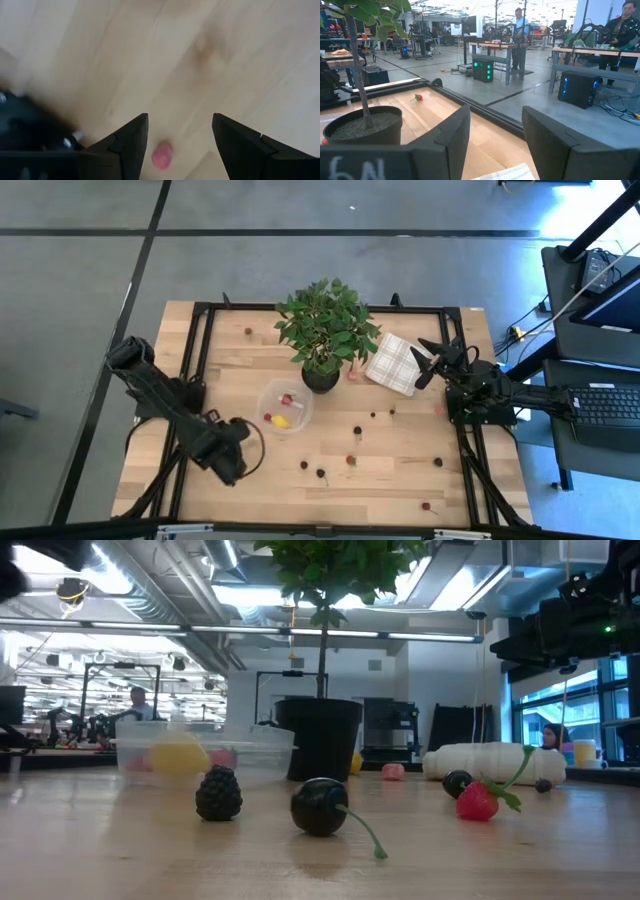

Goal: Pick and placing Produce into tupperware
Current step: Put the bottom left pink peach into the transparent bin

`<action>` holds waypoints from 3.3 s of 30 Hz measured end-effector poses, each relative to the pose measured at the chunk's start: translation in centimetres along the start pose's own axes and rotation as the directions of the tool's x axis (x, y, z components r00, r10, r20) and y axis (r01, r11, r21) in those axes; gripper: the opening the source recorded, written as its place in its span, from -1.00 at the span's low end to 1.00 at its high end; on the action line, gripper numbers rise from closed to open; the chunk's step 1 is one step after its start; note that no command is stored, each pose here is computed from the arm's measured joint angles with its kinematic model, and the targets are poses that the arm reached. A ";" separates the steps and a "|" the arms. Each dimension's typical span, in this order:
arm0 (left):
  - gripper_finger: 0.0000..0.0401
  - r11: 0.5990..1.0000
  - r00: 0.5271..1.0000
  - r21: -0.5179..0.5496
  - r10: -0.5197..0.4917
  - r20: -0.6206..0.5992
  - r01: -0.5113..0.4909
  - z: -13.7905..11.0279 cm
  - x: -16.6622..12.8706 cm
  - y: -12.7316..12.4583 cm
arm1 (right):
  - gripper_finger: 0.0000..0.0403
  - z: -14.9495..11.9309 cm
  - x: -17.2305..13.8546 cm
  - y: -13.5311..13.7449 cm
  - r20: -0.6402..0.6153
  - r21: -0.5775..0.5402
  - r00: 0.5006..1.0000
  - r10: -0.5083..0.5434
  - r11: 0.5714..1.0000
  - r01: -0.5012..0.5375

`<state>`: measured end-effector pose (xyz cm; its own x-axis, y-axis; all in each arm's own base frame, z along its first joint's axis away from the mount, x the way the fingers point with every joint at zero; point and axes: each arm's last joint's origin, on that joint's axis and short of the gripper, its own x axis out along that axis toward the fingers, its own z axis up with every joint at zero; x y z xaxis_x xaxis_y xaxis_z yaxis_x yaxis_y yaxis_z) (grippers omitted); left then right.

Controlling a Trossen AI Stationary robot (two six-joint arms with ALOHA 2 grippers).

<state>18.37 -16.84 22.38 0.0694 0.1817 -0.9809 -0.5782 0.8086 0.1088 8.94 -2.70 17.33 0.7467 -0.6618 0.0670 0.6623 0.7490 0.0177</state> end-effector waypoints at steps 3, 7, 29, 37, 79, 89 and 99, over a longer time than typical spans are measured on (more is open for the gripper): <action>0.06 0.999 1.000 -0.035 -0.004 0.011 0.005 -1.4 -0.3 -0.2 | -0.10 0.0 0.0 0.0 0.000 0.001 1.000 0.000 1.000 0.000; 0.06 0.997 0.996 -0.076 -0.015 0.091 0.022 -3.0 -0.6 -0.4 | -0.10 0.0 0.0 0.0 0.000 0.001 1.000 0.000 1.000 0.000; 0.06 0.999 0.983 -0.020 -0.044 0.177 0.049 -6.8 -1.0 -0.6 | -0.10 0.1 0.0 0.0 0.005 0.001 1.000 0.000 1.000 0.000; 0.06 0.975 0.977 -0.169 -0.116 0.180 0.147 -6.9 -2.5 0.5 | -0.10 0.1 0.0 0.0 0.008 0.004 1.000 0.000 1.000 0.000; 0.06 0.883 0.935 -0.370 -0.343 -0.088 0.289 -7.2 3.3 6.8 | -0.10 0.3 0.0 0.0 0.029 0.018 1.000 -0.001 1.000 0.001; 0.06 0.878 0.944 -0.399 -0.320 -0.083 0.263 -6.6 4.5 7.1 | -0.10 0.3 0.0 0.0 0.026 0.013 1.000 -0.001 1.000 0.001; 0.06 0.903 0.958 -0.366 -0.274 -0.081 0.227 -6.6 5.6 6.1 | -0.10 0.3 0.0 0.0 0.025 0.012 1.000 -0.001 1.000 0.001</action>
<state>9.83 -14.60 16.44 0.1591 -0.0927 -0.9829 -0.8034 0.5665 -0.1835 8.91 -2.69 17.61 0.7442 -0.6616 0.0919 0.6620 0.7489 0.0298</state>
